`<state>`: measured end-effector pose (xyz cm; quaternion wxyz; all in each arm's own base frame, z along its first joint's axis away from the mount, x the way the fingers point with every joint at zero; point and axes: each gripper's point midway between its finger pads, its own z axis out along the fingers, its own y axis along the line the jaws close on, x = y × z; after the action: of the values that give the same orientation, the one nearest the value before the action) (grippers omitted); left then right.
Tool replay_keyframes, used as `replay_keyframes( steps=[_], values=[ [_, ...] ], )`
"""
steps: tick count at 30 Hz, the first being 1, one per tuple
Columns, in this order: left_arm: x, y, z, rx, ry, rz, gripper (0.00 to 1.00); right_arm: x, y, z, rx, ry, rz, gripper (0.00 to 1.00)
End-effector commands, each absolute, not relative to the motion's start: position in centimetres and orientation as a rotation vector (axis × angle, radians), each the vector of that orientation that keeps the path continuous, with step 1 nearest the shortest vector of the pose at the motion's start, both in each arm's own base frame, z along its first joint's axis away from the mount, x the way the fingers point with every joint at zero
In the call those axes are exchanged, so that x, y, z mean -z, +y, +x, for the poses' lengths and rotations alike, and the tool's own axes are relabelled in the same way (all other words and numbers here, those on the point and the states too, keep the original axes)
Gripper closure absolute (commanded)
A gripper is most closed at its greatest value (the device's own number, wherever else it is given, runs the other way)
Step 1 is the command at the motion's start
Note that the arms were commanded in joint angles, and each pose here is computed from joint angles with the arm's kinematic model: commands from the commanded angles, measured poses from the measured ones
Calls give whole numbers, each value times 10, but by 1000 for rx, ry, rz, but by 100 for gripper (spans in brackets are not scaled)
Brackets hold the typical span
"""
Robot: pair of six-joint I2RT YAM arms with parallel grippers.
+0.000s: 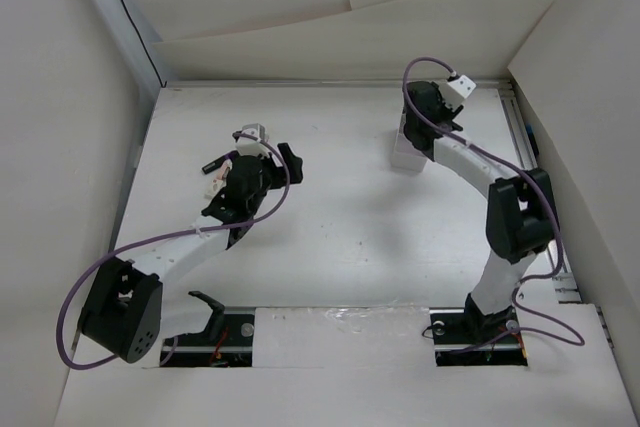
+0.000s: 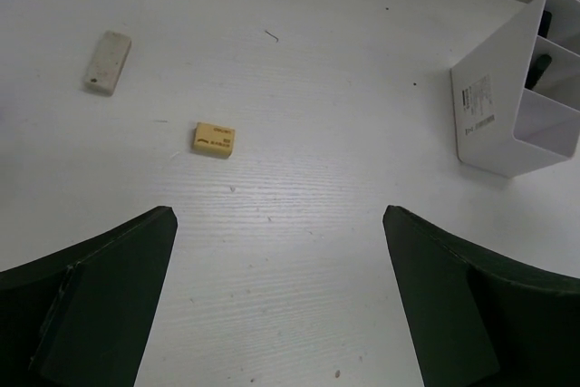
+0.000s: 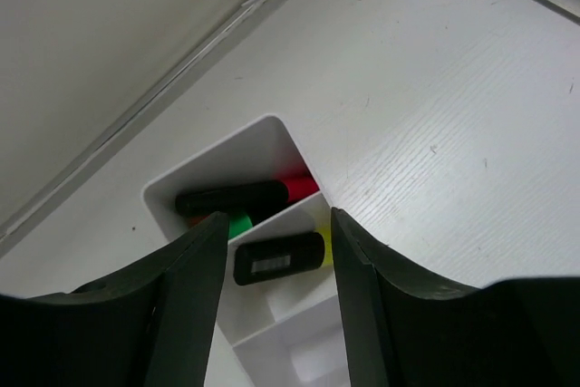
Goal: Sort the stationery into containers
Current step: Place the pen in the storage box, then pick up the pen from the center of the board.
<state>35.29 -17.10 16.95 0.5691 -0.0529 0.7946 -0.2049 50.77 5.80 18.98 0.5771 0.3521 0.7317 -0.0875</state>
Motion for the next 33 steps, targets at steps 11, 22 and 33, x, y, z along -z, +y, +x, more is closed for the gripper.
replay_keyframes(
  steps=[11, 22, 33],
  values=[
    [-191, -138, 373, 334, 1832, -382, 67, -239, 175, 414, -357, 1849, 575, 100],
    [-183, -99, 402, 314, 1900, -517, 79, -219, 220, 374, -448, 1959, 406, 100],
    [-149, -20, 422, 181, 1965, -760, 52, -206, 228, 375, -489, 1970, 396, 100]
  ],
)
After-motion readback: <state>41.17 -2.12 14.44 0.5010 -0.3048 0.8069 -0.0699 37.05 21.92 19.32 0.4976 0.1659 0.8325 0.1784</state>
